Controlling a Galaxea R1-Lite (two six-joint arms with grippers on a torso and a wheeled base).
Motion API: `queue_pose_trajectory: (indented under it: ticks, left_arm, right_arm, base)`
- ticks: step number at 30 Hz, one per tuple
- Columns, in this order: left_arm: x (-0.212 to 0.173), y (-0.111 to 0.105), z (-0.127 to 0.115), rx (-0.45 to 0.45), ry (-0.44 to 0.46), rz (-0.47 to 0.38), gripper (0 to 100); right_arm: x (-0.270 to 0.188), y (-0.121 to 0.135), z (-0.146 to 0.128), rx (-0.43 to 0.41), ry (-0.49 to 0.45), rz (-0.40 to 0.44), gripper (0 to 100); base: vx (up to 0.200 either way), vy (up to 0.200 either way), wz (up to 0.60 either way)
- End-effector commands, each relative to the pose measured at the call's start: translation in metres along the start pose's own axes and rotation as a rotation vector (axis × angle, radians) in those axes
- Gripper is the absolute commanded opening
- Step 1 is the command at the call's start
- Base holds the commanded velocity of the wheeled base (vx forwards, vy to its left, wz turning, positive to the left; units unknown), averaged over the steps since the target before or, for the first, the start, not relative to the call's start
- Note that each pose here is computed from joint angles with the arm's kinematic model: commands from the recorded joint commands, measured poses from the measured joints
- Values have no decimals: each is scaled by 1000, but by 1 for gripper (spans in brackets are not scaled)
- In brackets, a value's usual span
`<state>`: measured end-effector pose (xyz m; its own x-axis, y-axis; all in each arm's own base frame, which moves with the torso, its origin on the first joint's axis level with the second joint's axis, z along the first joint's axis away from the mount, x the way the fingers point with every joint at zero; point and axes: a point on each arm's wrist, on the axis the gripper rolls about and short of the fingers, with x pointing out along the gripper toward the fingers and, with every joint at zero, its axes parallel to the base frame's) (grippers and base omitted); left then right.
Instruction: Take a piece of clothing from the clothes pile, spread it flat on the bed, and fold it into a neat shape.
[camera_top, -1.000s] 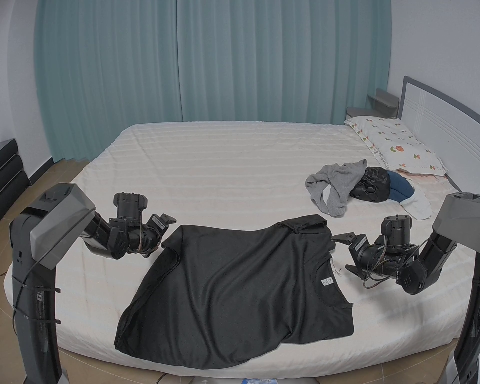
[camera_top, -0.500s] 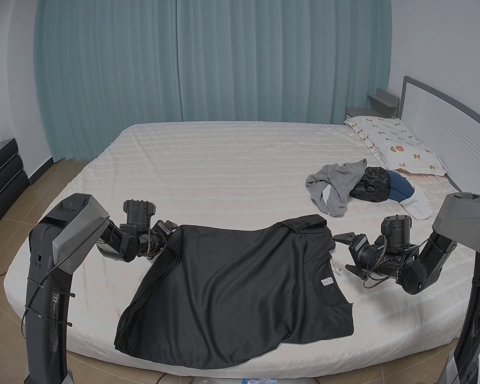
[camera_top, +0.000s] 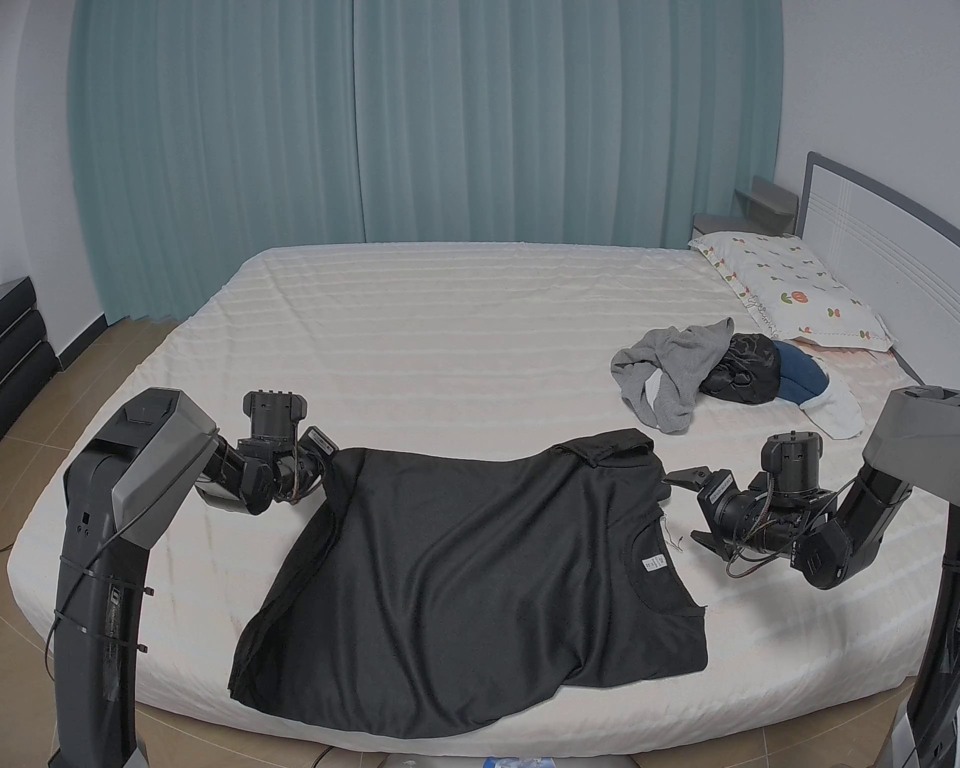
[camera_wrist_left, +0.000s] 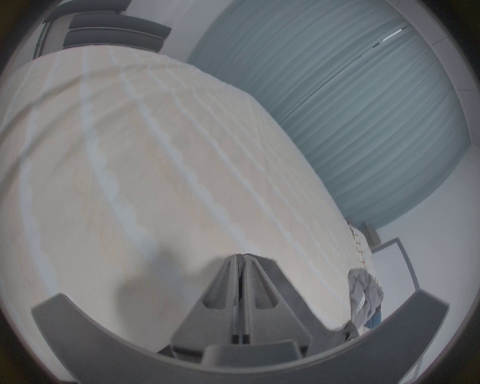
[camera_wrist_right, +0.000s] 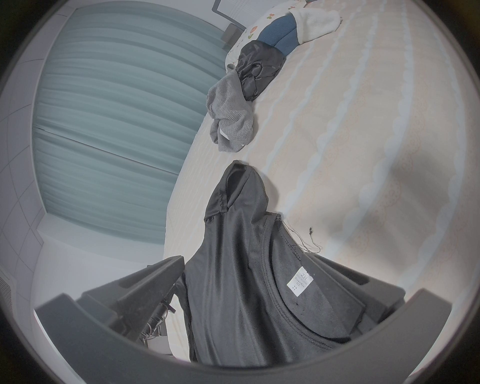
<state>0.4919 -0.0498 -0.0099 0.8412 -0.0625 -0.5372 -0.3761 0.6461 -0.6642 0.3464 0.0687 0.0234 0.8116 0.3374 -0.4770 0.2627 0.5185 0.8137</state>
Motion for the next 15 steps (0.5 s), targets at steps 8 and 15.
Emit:
queue_pose_trajectory:
  ticks: [8,15]
  left_arm:
    - [18,-6,66,-15,-213,-83,0]
    - [28,5,72,13,-239,-75,0]
  right_arm:
    - [8,-8,-1,-46,1,-23,100]
    - [18,-9,1,-48,-5,-18,100]
  base:
    - [0,0,0]
    - [0,0,0]
